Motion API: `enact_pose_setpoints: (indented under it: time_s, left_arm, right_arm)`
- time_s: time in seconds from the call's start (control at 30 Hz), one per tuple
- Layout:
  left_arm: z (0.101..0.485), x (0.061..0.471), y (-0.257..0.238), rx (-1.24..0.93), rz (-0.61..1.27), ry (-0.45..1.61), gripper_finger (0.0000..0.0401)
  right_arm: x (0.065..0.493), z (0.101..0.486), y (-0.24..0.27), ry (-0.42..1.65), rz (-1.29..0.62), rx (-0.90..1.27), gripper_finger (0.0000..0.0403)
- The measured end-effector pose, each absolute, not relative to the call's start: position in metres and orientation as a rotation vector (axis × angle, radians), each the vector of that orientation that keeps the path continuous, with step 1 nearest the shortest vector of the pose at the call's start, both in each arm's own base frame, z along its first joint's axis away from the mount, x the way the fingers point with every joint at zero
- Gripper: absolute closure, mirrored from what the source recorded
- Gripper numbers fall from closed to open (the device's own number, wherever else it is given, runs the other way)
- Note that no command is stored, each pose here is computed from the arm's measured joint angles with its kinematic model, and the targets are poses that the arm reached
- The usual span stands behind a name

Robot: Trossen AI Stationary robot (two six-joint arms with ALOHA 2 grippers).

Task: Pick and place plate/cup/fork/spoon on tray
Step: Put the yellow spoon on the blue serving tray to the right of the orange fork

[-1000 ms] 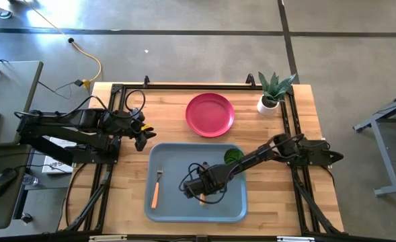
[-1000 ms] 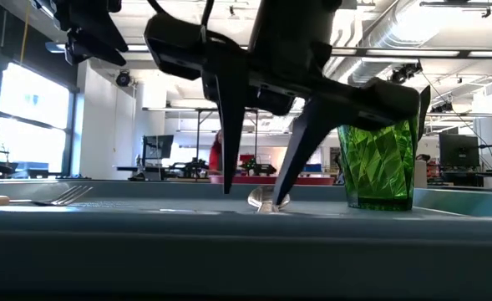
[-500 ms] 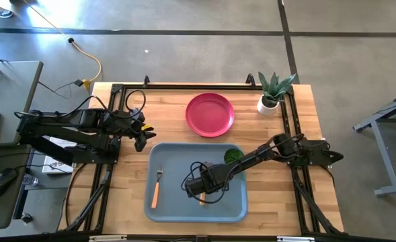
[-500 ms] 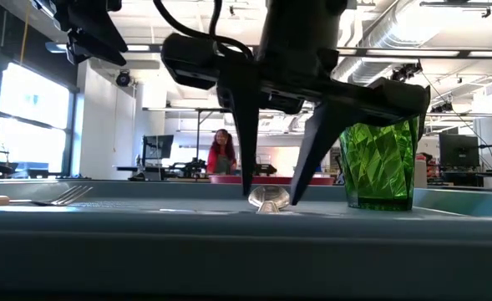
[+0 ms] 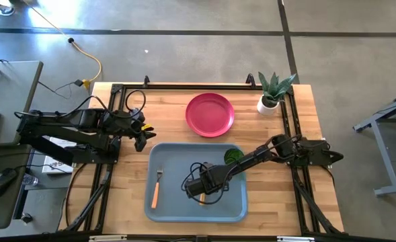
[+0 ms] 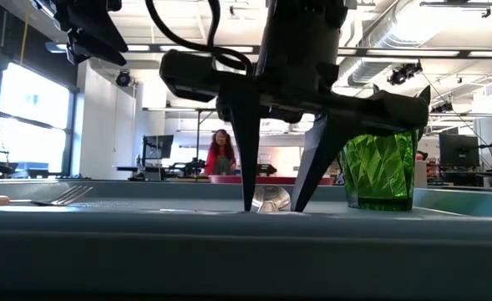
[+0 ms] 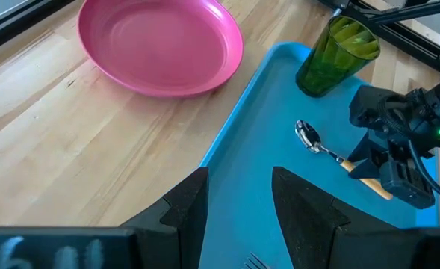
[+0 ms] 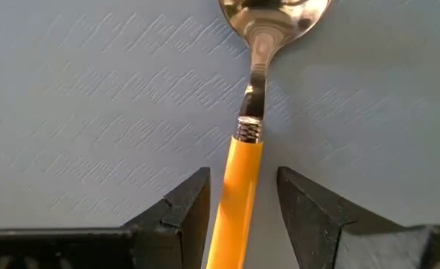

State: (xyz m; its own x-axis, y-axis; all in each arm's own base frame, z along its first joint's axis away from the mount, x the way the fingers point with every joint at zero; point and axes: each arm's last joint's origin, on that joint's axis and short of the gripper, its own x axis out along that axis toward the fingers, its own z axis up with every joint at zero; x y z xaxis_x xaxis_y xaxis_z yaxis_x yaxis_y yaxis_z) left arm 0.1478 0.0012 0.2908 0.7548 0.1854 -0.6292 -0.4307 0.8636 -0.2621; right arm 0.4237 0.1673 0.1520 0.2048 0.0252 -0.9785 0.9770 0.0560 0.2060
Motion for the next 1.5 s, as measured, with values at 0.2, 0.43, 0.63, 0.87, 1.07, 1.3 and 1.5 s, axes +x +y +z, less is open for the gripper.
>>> enact_pose_setpoints:
  time_s: [0.2,0.43,0.63,0.87,1.07,1.3,1.5]
  left_arm:
    - [0.291,0.148,0.001,-0.411,0.347,0.632,0.0261]
    - [0.291,0.148,0.001,-0.411,0.347,0.632,0.0261]
    - [0.291,0.148,0.001,-0.411,0.347,0.632,0.0261]
    - [0.291,0.148,0.001,-0.411,0.347,0.632,0.0261]
    - [0.291,0.148,0.001,-0.407,0.351,0.631,0.0261]
    - [0.291,0.148,0.002,-0.337,0.332,0.640,0.0261]
    - [0.291,0.148,0.001,-0.254,0.304,0.653,0.0261]
  right_arm:
    - [0.421,0.151,0.166,1.094,-1.051,1.264,0.0306]
    - [0.421,0.152,0.165,1.050,-1.070,1.266,0.0376]
    - [0.422,0.152,0.165,1.036,-1.084,1.286,0.0380]
    - [0.428,0.165,0.167,0.959,-1.077,1.313,0.0382]
    - [0.435,0.181,0.168,0.870,-1.055,1.330,0.0383]
    - [0.446,0.200,0.170,0.723,-0.995,1.384,0.0382]
    - [0.453,0.219,0.170,0.606,-0.958,1.397,0.0382]
